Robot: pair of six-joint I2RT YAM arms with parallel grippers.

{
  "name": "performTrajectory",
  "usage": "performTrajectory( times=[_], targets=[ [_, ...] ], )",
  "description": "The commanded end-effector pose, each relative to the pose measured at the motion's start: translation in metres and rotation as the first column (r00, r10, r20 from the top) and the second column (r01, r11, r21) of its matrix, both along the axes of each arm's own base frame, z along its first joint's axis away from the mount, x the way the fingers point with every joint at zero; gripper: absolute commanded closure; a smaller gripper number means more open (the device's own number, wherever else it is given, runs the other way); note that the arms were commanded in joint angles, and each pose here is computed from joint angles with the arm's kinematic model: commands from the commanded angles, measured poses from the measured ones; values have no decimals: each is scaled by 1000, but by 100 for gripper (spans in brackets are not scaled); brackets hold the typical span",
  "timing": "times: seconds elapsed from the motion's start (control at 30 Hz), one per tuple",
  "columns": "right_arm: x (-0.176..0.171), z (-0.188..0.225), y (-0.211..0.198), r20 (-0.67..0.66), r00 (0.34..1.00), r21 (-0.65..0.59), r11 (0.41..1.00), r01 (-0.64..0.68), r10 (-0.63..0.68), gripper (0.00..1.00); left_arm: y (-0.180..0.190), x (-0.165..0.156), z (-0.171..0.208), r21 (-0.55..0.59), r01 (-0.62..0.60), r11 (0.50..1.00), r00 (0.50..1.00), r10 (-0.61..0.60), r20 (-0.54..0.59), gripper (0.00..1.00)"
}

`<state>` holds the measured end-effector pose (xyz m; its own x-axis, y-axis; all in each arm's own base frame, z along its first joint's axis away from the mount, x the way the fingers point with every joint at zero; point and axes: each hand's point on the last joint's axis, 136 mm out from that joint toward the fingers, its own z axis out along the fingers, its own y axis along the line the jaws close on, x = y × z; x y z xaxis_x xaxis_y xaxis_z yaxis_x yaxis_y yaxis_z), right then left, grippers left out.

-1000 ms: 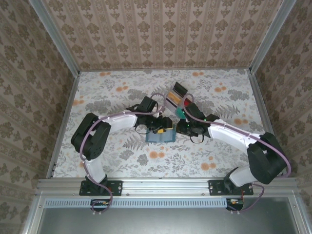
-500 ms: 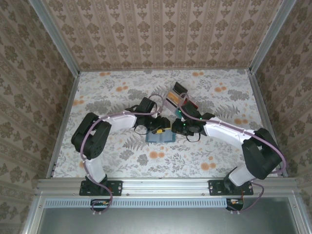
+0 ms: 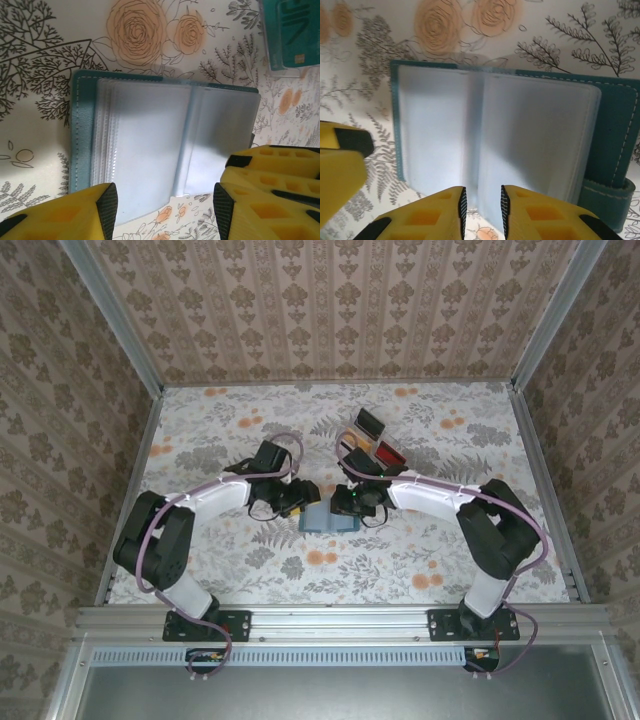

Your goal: Take the credit cards out of the card holder

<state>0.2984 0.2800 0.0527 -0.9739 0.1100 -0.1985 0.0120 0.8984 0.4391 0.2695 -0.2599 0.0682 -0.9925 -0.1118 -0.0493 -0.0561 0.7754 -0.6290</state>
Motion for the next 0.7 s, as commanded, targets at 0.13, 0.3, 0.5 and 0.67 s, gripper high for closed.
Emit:
performTrajectory(
  times=[0.13,0.3,0.5,0.67],
  targets=[
    [-10,-22,-9,-64,998,-77,997,-25,20,71,-7,-9,-21,67,48,997,998,-45,-37,45],
    [-11,-31,-12,-74,997,-100,995,-27,19,71,-5,-7,-28,93,43,995,998,-39,-40,44],
    [-14,-39,-16,-85,996,-119,993,-28,18,71,-10,-7,-32,90,58,994,997,-54,-50,44],
    [-15,-45,-20,-96,995,-138,990,-28,15,71,-8,-9,-34,111,65,992,997,-59,-56,44]
  ],
)
